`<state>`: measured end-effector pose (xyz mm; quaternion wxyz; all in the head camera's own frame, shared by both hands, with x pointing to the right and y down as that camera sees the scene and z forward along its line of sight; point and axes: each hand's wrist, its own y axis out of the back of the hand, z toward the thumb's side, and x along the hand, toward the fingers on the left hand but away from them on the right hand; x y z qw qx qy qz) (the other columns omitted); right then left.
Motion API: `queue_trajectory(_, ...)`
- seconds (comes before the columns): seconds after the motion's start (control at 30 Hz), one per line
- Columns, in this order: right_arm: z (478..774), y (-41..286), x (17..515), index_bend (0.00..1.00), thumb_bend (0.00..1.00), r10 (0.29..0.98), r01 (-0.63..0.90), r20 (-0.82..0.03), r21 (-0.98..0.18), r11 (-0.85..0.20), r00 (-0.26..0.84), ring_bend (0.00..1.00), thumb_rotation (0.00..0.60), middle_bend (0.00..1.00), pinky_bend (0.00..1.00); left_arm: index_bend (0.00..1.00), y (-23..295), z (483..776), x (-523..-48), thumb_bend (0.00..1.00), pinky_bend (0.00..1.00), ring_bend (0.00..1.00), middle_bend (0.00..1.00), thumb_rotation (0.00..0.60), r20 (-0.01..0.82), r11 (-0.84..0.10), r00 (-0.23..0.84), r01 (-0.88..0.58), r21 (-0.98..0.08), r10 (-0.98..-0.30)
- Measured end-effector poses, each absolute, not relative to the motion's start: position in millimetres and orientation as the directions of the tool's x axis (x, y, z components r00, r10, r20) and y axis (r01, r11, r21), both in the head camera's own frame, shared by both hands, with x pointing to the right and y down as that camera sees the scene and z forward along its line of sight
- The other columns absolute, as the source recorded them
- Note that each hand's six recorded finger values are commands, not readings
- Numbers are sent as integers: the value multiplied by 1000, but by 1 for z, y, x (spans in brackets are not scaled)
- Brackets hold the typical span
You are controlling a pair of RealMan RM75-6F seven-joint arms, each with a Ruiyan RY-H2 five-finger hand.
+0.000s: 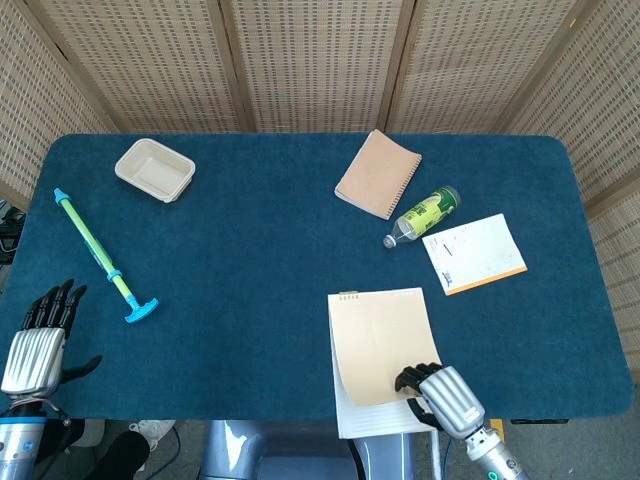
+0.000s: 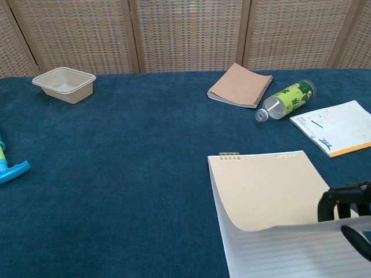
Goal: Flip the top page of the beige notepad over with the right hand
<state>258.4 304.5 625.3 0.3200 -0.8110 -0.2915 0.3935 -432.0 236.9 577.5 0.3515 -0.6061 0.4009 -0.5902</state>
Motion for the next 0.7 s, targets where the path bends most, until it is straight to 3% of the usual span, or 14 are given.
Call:
queue_trajectory(0.37,619,301,257,684,788,724,215,-434,-759,-615,537,512,600,567,621,0,238,578,-430,68,78,0,0,600,434,-433,-16,-65,-899,-901)
queue_trajectory(0.7,620,251,235,691,787,759,204,-350,-825,-528,549,514,600,568,621,0,237,584,-434,68,78,0,0,600,447,-445,-28,-56,-894,-894)
